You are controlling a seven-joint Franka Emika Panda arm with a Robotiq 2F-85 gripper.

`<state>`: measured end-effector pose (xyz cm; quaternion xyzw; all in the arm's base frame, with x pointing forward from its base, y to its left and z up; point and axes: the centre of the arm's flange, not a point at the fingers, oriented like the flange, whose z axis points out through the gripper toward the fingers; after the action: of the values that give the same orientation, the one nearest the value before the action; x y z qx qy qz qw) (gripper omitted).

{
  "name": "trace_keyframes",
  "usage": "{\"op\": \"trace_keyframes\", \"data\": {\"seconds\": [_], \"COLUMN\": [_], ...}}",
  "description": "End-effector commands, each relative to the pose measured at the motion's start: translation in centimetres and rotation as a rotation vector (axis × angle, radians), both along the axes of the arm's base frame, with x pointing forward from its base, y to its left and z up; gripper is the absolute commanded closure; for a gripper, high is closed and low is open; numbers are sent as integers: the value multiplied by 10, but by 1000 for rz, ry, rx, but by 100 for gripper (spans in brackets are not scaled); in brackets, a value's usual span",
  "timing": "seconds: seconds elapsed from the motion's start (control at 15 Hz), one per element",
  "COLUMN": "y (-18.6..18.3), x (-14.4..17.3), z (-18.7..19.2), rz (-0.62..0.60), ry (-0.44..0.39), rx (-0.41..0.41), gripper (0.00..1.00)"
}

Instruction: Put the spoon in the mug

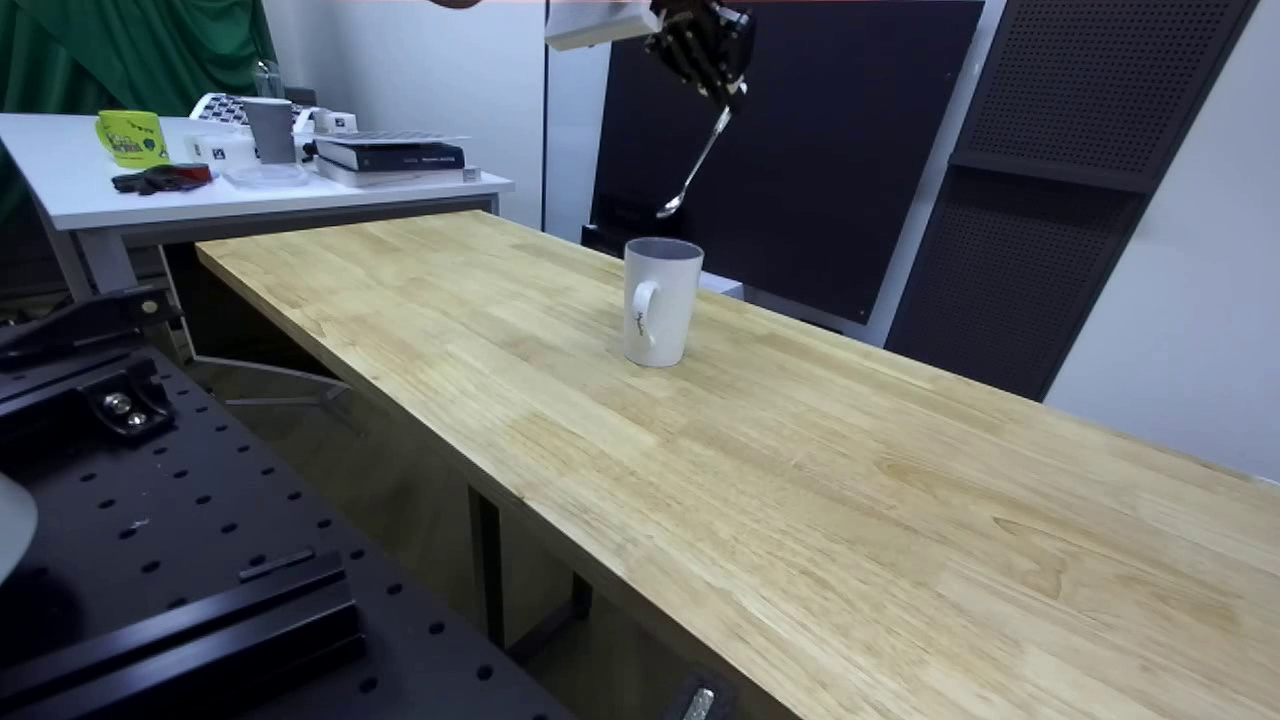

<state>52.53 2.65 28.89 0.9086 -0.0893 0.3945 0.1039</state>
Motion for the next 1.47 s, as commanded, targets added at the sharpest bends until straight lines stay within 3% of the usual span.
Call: {"op": "trace_keyframes", "data": {"seconds": [0.0,1.4], "y": [-19,-21], "x": [-7,-7], "z": [-28,-64], "rz": [7,11], "ry": [-9,59], "rx": [15,39], "gripper": [96,96]}}
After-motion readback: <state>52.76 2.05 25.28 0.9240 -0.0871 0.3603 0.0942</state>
